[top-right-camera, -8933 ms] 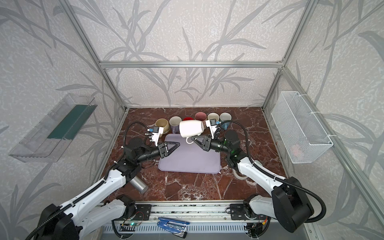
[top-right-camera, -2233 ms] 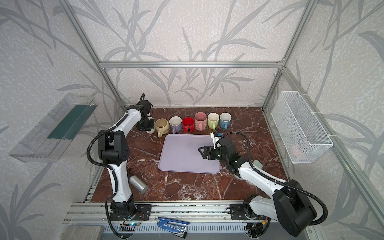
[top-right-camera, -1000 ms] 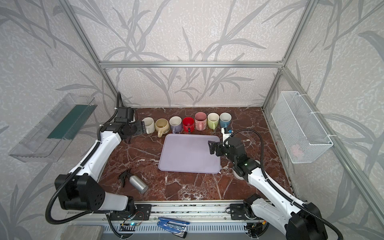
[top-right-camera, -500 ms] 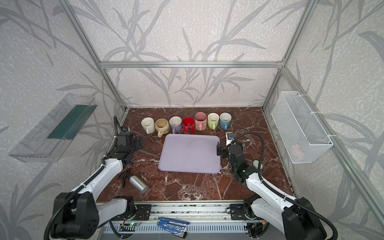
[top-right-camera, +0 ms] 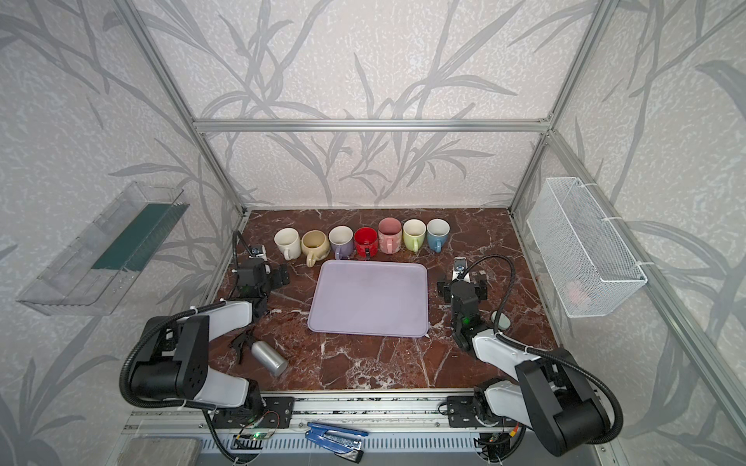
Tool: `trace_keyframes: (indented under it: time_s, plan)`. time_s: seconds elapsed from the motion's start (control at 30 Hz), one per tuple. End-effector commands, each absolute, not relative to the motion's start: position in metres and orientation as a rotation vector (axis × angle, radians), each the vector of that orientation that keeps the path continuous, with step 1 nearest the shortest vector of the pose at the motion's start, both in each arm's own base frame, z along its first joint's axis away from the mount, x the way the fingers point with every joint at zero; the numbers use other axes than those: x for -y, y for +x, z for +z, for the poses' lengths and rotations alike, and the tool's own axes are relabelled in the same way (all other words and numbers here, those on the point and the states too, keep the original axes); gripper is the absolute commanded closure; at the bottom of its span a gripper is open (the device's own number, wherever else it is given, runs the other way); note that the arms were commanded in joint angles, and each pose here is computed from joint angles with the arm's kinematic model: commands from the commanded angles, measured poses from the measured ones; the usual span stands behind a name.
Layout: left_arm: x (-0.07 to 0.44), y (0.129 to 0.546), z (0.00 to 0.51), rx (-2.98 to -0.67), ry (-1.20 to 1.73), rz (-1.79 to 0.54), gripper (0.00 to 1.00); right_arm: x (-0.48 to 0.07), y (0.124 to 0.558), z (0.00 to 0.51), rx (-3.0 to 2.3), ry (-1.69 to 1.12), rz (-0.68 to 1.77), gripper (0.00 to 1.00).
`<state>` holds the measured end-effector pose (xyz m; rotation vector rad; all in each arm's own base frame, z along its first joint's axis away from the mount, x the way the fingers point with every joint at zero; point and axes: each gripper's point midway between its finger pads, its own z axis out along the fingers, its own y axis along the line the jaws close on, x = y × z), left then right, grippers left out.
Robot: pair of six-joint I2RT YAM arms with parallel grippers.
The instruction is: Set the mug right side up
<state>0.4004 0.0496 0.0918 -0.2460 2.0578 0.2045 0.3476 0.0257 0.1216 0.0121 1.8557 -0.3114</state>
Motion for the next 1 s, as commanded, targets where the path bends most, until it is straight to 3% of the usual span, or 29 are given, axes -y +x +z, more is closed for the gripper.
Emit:
trace_keyframes:
  time_s: [0.0,0.23,0.67,0.97]
  plan:
    - [-0.045,0.405,0.099,-1.972,-0.205,0.171,0.01,-0.019,0.353,0.142,-1.700,0.040,-0.353,0.01]
    - [-0.036,0.390,0.097,-1.850,-0.155,0.136,0.01,-0.027,0.361,0.127,-1.654,-0.023,-0.354,0.01]
    - [-0.037,0.396,0.094,-1.897,-0.160,0.123,0.01,-0.021,0.396,0.096,-1.864,-0.043,-0.172,0.01]
    - [-0.038,0.395,0.094,-1.890,-0.163,0.127,0.01,-0.018,0.394,0.095,-1.856,-0.034,-0.129,0.01]
